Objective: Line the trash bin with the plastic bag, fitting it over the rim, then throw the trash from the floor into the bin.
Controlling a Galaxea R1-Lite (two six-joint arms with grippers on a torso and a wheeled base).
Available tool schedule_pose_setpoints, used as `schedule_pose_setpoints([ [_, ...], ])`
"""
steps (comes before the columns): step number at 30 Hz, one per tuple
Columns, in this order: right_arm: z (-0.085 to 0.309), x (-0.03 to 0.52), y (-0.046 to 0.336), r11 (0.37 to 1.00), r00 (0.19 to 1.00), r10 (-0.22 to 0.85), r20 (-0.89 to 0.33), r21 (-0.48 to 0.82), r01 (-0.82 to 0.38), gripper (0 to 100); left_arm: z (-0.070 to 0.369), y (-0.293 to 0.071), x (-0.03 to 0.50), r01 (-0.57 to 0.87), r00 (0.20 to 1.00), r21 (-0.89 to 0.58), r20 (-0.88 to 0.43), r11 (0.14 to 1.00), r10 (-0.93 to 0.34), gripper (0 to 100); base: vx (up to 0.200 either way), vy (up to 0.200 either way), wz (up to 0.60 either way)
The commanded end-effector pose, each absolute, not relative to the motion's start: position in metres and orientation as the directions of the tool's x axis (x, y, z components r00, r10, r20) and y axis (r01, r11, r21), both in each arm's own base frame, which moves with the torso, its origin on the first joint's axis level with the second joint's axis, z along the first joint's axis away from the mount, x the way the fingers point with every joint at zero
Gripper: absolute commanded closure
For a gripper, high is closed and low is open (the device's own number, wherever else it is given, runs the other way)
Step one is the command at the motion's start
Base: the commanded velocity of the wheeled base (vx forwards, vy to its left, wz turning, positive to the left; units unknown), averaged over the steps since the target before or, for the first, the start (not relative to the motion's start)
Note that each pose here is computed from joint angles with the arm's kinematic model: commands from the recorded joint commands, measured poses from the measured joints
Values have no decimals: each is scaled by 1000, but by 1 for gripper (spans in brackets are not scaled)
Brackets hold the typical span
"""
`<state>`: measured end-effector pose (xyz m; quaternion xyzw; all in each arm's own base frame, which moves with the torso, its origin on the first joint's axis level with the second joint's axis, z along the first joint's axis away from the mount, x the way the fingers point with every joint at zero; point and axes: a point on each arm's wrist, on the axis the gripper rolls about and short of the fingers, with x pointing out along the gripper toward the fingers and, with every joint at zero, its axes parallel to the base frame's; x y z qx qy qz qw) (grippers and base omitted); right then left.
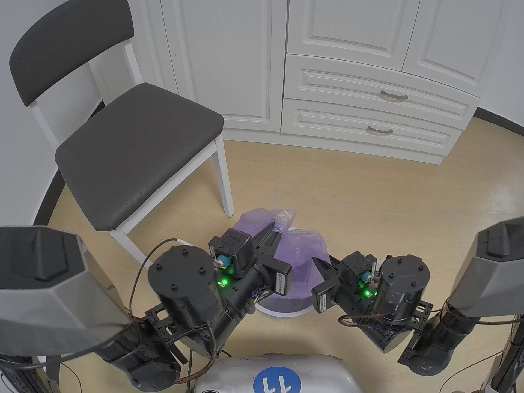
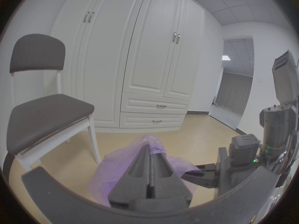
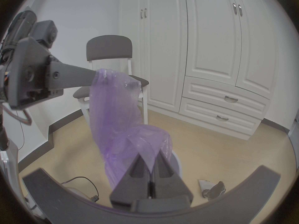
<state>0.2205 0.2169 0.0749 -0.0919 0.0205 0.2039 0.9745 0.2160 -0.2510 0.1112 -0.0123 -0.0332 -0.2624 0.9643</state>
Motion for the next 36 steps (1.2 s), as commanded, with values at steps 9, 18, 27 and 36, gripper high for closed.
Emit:
schedule_pose_setpoints([
  [9,62,261,190,932,945,316,-86,-158,-326,100,84,-280,224,533,846,-73,36,843,-532,100,0,0,0],
  [18,68,276,158,944,964,255,-78,-196,-265,100,69,-296,237,525,849,-156,37,836,-527,100,0,0,0],
  [27,53,275,158,925,946,294,-134,-210,-317,100,47,-296,255,493,866,-166,3,854,-500,100,0,0,0],
  [36,43,289,165,933,943,308,-128,-154,-326,100,12,-279,319,371,924,-228,-1,900,-381,100,0,0,0],
])
